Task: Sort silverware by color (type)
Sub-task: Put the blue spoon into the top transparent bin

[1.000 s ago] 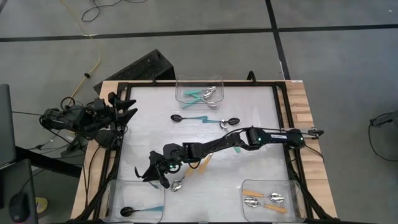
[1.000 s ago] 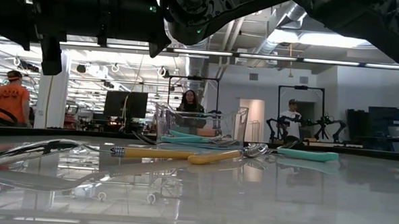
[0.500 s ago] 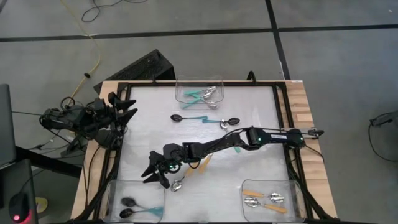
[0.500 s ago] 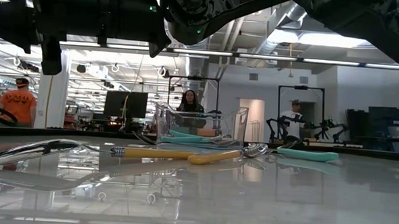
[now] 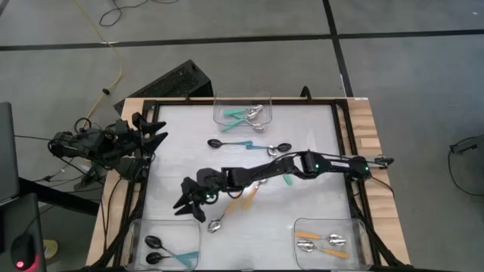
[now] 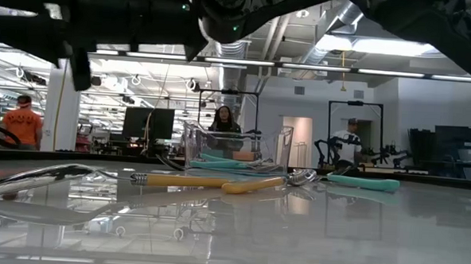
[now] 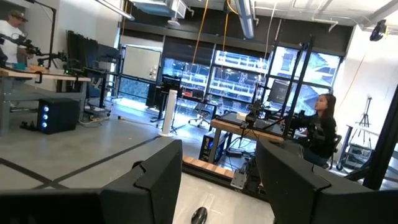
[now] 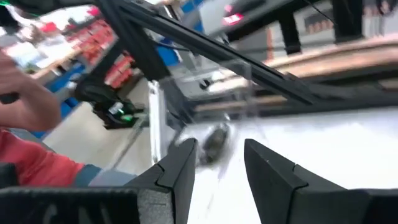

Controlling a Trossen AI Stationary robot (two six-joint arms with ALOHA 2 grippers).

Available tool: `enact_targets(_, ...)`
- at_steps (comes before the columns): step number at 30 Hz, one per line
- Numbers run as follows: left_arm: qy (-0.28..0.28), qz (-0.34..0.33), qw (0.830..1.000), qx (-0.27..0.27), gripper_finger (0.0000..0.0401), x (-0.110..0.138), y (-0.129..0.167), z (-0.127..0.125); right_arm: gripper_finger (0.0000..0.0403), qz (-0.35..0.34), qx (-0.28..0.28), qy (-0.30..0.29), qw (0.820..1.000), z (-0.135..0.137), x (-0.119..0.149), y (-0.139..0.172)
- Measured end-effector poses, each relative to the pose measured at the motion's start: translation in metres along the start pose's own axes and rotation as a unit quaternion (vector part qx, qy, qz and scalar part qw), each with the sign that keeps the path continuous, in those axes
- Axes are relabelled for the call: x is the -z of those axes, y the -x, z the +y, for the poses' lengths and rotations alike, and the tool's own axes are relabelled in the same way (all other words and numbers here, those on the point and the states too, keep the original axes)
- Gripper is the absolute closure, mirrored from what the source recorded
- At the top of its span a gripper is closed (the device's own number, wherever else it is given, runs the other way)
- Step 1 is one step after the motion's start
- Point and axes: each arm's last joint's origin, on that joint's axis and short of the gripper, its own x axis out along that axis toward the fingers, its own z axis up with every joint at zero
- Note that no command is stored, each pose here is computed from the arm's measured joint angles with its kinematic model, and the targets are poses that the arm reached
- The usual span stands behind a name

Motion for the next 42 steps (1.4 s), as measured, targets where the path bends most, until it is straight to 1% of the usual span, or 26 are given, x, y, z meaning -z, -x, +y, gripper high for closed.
enact_targets(3,0.001,0.004,1.000,0.000,0.0211,0.001,0.000,0.000,0.0239,0.013,0.012,-0.002,1.000,-0.002,-0.009,0.007)
enact_targets(7,-0.002,0.009,1.000,-0.001,0.0211,0.002,0.000,0.000,0.0239,0.041,0.019,0.028,0.999,0.006,-0.024,0.019)
enact_targets(11,-0.004,0.011,1.000,-0.001,0.0211,0.003,0.000,0.000,0.0239,0.102,0.091,0.057,0.989,0.013,-0.045,0.046)
enact_targets(16,-0.009,0.019,1.000,-0.003,0.0211,0.004,0.000,0.001,0.0239,0.171,0.191,0.061,0.965,0.009,-0.061,0.080)
enact_targets(20,-0.015,0.023,1.000,-0.003,0.0211,0.005,0.000,0.001,0.0239,0.212,0.240,0.044,0.946,0.004,-0.067,0.100)
enact_targets(26,-0.023,0.030,0.999,-0.004,0.0211,0.007,0.000,0.001,0.0240,0.286,0.300,0.010,0.910,-0.018,-0.059,0.123)
enact_targets(30,-0.024,0.031,0.999,-0.003,0.0211,0.007,0.000,0.001,0.0240,0.335,0.314,-0.003,0.888,-0.027,-0.051,0.132)
enact_targets(31,-0.024,0.032,0.999,-0.004,0.0211,0.007,0.000,0.001,0.0240,0.348,0.324,-0.005,0.880,-0.030,-0.048,0.135)
enact_targets(32,-0.024,0.032,0.999,-0.004,0.0211,0.007,0.000,0.001,0.0240,0.360,0.332,-0.001,0.872,-0.032,-0.046,0.137)
enact_targets(36,-0.030,0.039,0.999,-0.004,0.0211,0.009,0.000,0.001,0.0240,0.377,0.363,0.024,0.852,-0.038,-0.048,0.145)
enact_targets(39,-0.035,0.041,0.999,-0.004,0.0211,0.009,0.000,0.001,0.0240,0.405,0.365,0.018,0.838,-0.041,-0.046,0.152)
enact_targets(42,-0.035,0.041,0.999,-0.005,0.0211,0.009,0.000,0.001,0.0240,0.442,0.367,0.005,0.818,-0.041,-0.041,0.160)
